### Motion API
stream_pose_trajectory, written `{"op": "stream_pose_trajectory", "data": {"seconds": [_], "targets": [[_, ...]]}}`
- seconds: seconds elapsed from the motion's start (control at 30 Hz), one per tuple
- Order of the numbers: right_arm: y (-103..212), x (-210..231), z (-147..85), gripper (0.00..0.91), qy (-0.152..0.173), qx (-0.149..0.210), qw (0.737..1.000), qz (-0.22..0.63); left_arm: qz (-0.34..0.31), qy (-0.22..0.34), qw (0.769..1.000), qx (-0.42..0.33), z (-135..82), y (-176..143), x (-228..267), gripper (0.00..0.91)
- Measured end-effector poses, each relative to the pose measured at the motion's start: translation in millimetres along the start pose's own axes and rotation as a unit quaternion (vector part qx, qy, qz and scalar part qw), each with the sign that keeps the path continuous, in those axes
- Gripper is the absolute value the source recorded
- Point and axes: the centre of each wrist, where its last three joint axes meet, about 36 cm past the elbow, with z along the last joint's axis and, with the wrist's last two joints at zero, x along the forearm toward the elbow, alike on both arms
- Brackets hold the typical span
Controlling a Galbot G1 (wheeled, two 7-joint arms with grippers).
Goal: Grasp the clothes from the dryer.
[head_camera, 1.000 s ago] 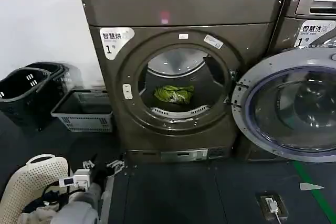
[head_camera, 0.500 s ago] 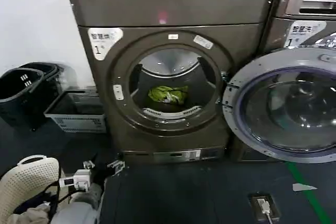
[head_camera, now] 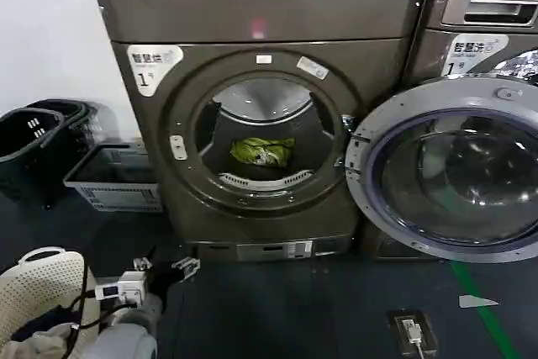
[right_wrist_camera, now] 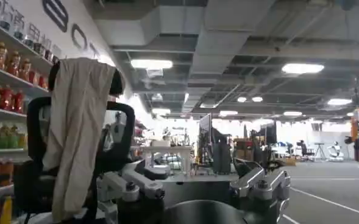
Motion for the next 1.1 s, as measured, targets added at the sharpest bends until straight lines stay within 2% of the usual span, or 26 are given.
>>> {"op": "stream_pose_trajectory", "data": {"seconds": [1.1], "targets": [[8.9, -1.8, 2.6, 0.907, -0.006, 0.004, 1.0, -0.011, -0.002, -0.002, 1.0, -0.002, -1.7, 1.6, -4.2, 0.907]]}}
